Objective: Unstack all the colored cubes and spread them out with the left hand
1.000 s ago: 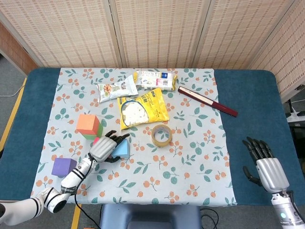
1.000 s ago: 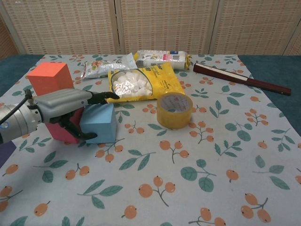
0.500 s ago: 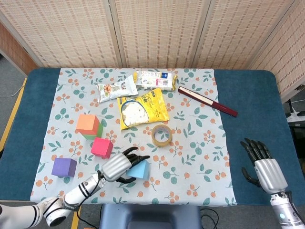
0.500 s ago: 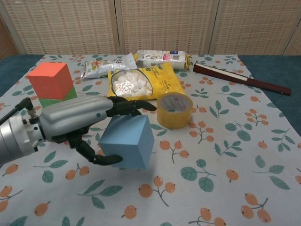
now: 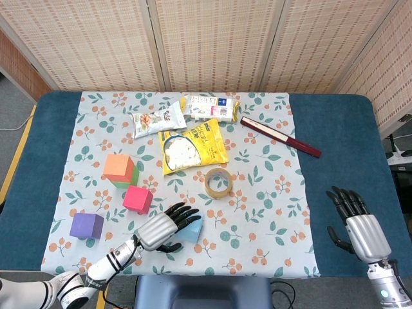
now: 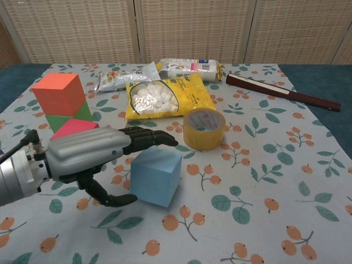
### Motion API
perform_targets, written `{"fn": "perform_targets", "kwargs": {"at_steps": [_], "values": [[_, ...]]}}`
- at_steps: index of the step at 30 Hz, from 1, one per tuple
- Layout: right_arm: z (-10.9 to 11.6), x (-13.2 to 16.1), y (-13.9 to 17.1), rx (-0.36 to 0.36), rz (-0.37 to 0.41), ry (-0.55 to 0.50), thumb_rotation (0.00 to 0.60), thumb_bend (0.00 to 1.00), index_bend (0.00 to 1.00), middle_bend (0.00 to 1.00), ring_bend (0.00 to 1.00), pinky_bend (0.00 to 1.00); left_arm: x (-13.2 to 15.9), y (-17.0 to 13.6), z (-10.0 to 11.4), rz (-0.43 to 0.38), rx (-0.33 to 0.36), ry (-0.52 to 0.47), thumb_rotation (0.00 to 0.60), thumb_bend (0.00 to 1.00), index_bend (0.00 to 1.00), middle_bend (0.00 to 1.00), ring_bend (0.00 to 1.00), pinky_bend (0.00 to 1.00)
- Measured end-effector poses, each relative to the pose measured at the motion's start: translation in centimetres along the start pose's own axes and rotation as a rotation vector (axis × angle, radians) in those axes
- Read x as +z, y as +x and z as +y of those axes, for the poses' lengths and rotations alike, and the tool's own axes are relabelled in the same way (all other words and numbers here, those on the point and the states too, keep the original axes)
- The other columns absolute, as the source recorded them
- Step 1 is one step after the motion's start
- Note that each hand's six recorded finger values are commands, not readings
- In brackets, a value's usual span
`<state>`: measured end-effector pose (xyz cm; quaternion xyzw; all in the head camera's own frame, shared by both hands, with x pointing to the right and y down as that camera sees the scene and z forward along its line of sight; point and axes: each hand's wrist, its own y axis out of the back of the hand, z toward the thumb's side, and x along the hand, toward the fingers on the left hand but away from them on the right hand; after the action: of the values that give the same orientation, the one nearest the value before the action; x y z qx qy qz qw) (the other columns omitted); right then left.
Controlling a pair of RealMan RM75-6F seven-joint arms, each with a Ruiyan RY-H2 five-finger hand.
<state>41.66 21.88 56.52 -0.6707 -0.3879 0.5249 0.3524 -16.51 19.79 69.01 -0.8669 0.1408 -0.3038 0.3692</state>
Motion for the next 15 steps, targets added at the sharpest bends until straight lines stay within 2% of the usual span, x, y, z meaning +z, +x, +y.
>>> {"fn": "perform_targets", "kwargs": {"at_steps": [3,6,8,10,15], "values": [[0.0,0.0,0.0,0.003,-0.001,-0.002,0.600,0.35,0.00,0.00,0.00,0.00,-0.1,-0.5,0.8,0.001,0.018,-0.002,0.600,0.33,0.00,0.00,0.00,0.00],[0.1,0.0,0.1,0.001,-0.001,-0.005,0.600,0.35,0.00,0.00,0.00,0.00,-0.7,-1.0,2.7,0.009,0.082,0.047,0.600,0.32,0.00,0.00,0.00,0.00],[0.3,0.0,0.1,-0.005,0.001,-0.009,0.600,0.35,0.00,0.00,0.00,0.00,-1.9,-1.6,4.9,0.037,0.147,0.107,0.600,0.32,0.00,0.00,0.00,0.00],[0.2,0.1,0.1,-0.007,0.006,-0.011,0.600,0.35,0.00,0.00,0.00,0.00,-3.7,-2.3,7.3,0.089,0.197,0.173,0.600,0.33,0.00,0.00,0.00,0.00],[-0.4,0.5,0.3,0.019,0.023,-0.012,0.600,0.35,0.00,0.00,0.00,0.00,-8.5,-3.3,10.9,0.252,0.227,0.233,0.600,0.35,0.00,0.00,0.00,0.00]]}}
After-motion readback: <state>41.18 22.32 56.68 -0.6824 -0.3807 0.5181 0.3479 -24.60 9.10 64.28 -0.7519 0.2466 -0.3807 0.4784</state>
